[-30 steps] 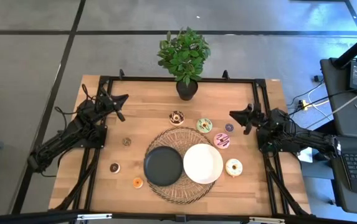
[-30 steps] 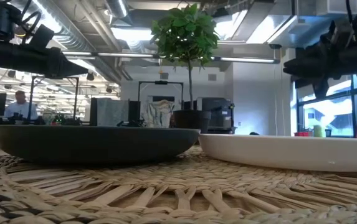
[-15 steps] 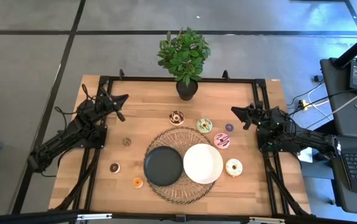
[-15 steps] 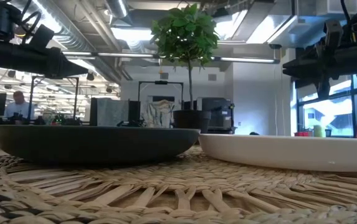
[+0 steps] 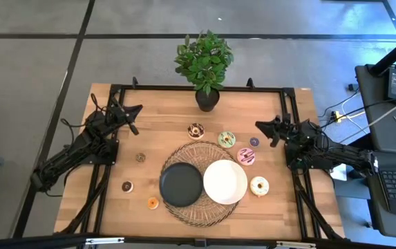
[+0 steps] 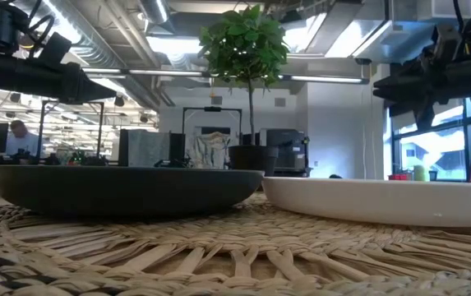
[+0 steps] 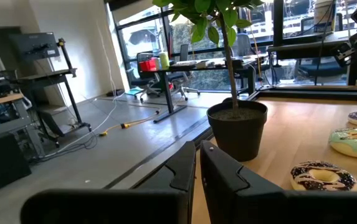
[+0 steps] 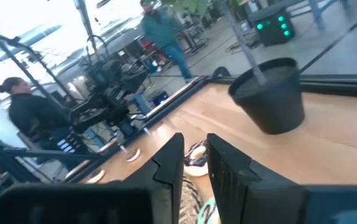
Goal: Pick & Place donuts
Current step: Put the large blue donut on the white plate
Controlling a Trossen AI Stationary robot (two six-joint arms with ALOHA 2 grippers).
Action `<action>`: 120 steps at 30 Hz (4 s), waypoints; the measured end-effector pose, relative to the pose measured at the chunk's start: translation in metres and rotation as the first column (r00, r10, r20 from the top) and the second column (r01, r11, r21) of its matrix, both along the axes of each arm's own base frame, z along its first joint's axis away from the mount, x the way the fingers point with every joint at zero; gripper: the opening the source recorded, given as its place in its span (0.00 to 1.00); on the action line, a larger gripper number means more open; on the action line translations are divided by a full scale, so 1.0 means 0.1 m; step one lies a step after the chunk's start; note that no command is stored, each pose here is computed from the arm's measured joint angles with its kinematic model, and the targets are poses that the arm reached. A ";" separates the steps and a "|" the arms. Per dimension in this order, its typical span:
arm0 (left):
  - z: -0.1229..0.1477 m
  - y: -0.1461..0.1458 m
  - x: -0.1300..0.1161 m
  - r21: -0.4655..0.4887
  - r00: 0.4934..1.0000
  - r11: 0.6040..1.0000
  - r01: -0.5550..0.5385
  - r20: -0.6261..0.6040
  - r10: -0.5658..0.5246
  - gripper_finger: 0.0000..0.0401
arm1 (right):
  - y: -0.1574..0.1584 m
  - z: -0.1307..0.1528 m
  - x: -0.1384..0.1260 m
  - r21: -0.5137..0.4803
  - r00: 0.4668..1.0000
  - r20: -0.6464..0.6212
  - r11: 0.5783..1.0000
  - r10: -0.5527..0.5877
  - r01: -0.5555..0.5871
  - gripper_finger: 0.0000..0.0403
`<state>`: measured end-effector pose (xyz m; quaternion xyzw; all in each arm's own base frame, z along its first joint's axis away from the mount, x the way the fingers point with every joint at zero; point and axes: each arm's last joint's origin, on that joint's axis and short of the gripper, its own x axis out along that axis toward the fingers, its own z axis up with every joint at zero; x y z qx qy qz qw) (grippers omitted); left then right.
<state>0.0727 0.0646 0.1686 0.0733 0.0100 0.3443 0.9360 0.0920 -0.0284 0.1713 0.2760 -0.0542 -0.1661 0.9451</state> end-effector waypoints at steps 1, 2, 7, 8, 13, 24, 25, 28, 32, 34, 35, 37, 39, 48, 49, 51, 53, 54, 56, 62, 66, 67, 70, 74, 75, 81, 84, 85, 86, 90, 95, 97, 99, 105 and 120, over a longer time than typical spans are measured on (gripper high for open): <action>0.00 0.00 0.00 0.000 1.000 1.000 0.000 0.000 0.000 0.05 | 0.00 0.00 0.00 -0.001 1.000 0.004 1.000 0.007 -0.007 0.20; 0.00 0.00 0.00 0.000 1.000 1.000 0.000 0.000 0.000 0.05 | 0.00 0.01 0.00 -0.004 1.000 0.012 1.000 0.012 -0.012 0.22; 0.00 0.00 0.00 0.000 1.000 1.000 0.000 0.000 0.000 0.05 | 0.00 0.07 0.00 -0.018 0.997 0.073 1.000 0.014 -0.013 0.39; 0.00 0.00 0.00 0.000 1.000 1.000 0.000 0.000 0.000 0.05 | 0.00 0.08 0.00 -0.017 0.997 0.081 1.000 0.007 -0.006 0.43; 0.00 0.00 0.00 0.000 1.000 1.000 0.000 0.000 0.000 0.05 | -0.02 0.14 -0.02 0.019 0.985 0.159 0.998 -0.067 0.065 0.56; 0.00 0.00 0.00 0.000 1.000 1.000 0.000 0.000 0.000 0.05 | 0.01 0.47 -0.08 -0.106 0.949 0.312 0.992 -0.039 0.075 0.61; 0.00 0.00 0.00 0.000 1.000 1.000 0.000 0.000 0.000 0.05 | 0.01 0.52 -0.07 -0.121 0.952 0.306 0.990 -0.031 0.071 0.60; 0.00 0.00 0.00 0.000 1.000 1.000 0.000 0.001 0.000 0.05 | 0.00 0.69 -0.02 -0.130 0.970 0.241 0.990 -0.018 0.050 0.58; 0.00 0.00 0.00 -0.001 1.000 1.000 0.001 0.001 -0.001 0.05 | -0.03 0.89 0.15 -0.107 0.999 0.041 0.994 0.021 -0.017 0.54; 0.00 0.00 0.00 -0.001 1.000 1.000 0.003 0.002 -0.003 0.05 | -0.06 0.94 0.28 -0.088 0.994 -0.096 0.995 0.046 -0.054 0.53; 0.00 0.00 0.00 -0.005 1.000 1.000 0.005 0.005 -0.005 0.05 | -0.08 0.95 0.35 -0.079 0.985 -0.165 0.995 0.054 -0.068 0.52; 0.00 0.00 0.00 -0.022 1.000 1.000 0.006 0.019 -0.006 0.05 | -0.12 0.97 0.49 -0.058 0.954 -0.289 0.994 0.075 -0.096 0.52; 0.00 0.00 0.00 -0.044 0.999 0.999 0.007 0.039 -0.006 0.05 | -0.16 0.94 0.64 -0.034 0.911 -0.403 0.993 0.087 -0.110 0.52; 0.00 0.00 0.00 -0.119 0.995 0.993 0.015 0.102 -0.003 0.05 | -0.31 0.67 1.17 0.095 0.695 -0.704 0.989 0.146 -0.112 0.51; 0.00 0.00 0.00 -0.119 0.995 0.993 0.015 0.102 -0.003 0.05 | -0.32 0.62 1.21 0.108 0.674 -0.723 0.988 0.154 -0.109 0.51; 0.00 0.00 0.00 -0.119 0.995 0.993 0.015 0.102 -0.003 0.05 | -0.35 0.54 1.30 0.141 0.645 -0.744 0.985 0.174 -0.103 0.51; 0.00 0.00 0.00 -0.119 0.995 0.993 0.015 0.102 -0.003 0.05 | -0.36 0.45 1.38 0.183 0.618 -0.760 0.979 0.201 -0.092 0.51; 0.00 0.00 0.00 -0.119 0.995 0.993 0.016 0.102 -0.004 0.05 | -0.37 0.40 1.42 0.201 0.604 -0.769 0.976 0.207 -0.079 0.51; 0.00 0.00 0.00 -0.119 0.995 0.993 0.019 0.102 -0.007 0.05 | -0.39 0.30 1.47 0.219 0.573 -0.790 0.973 0.217 -0.068 0.51; 0.00 0.00 0.00 -0.120 0.995 0.993 0.020 0.103 -0.008 0.06 | -0.42 0.06 1.60 0.244 0.511 -0.827 0.968 0.235 -0.051 0.51; 0.00 0.00 0.00 -0.120 0.995 0.993 0.021 0.103 -0.008 0.05 | -0.44 -0.05 1.66 0.248 0.494 -0.836 0.967 0.239 -0.049 0.51; 0.00 0.00 0.00 -0.120 0.995 0.993 0.021 0.103 -0.008 0.05 | -0.44 -0.07 1.67 0.249 0.489 -0.839 0.967 0.241 -0.050 0.51; 0.00 0.00 0.00 -0.120 0.995 0.993 0.022 0.103 -0.009 0.06 | -0.45 -0.14 1.70 0.242 0.473 -0.847 0.968 0.244 -0.065 0.51; 0.00 0.00 0.00 -0.120 0.995 0.993 0.022 0.103 -0.009 0.06 | -0.46 -0.25 1.72 0.254 0.438 -0.863 0.966 0.253 -0.056 0.51; 0.00 0.00 0.00 -0.120 0.995 0.993 0.022 0.103 -0.009 0.06 | -0.46 -0.27 1.72 0.257 0.430 -0.866 0.965 0.255 -0.054 0.51; 0.00 0.00 0.00 -0.120 0.995 0.993 0.022 0.103 -0.010 0.05 | -0.46 -0.37 1.74 0.271 0.402 -0.877 0.962 0.263 -0.039 0.48; 0.00 0.00 0.00 -0.120 0.995 0.992 0.022 0.103 -0.010 0.05 | -0.46 -0.37 1.74 0.271 0.401 -0.877 0.962 0.264 -0.038 0.42; 0.00 0.00 0.00 -0.120 0.995 0.992 0.022 0.103 -0.010 0.05 | -0.46 -0.37 1.74 0.271 0.402 -0.877 0.962 0.263 -0.039 0.39; 0.00 0.00 0.00 -0.120 0.995 0.992 0.022 0.103 -0.009 0.05 | -0.46 -0.36 1.74 0.270 0.403 -0.877 0.962 0.263 -0.041 0.36; 0.00 0.00 0.00 -0.120 0.995 0.992 0.022 0.103 -0.009 0.05 | -0.46 -0.31 1.73 0.261 0.414 -0.873 0.964 0.259 -0.054 0.24; 0.00 0.00 0.00 -0.121 0.995 0.992 0.022 0.103 -0.010 0.05 | -0.45 -0.17 1.70 0.236 0.449 -0.859 0.968 0.247 -0.082 0.13; 0.00 0.00 0.00 -0.121 0.995 0.992 0.022 0.103 -0.010 0.05 | -0.45 -0.09 1.68 0.224 0.476 -0.846 0.970 0.239 -0.089 0.11; 0.00 0.00 0.00 -0.124 0.994 0.992 0.022 0.106 -0.009 0.05 | -0.44 0.00 1.66 0.216 0.506 -0.830 0.972 0.235 -0.098 0.10; 0.00 0.00 0.00 -0.140 0.993 0.990 0.025 0.119 -0.008 0.05 | -0.23 0.22 1.64 0.300 0.581 -0.741 0.940 0.337 -0.162 0.10; 0.00 0.00 0.00 -0.138 0.993 0.990 0.024 0.119 -0.008 0.05 | 0.72 0.28 1.66 0.380 0.569 -0.681 0.887 0.461 -0.264 0.09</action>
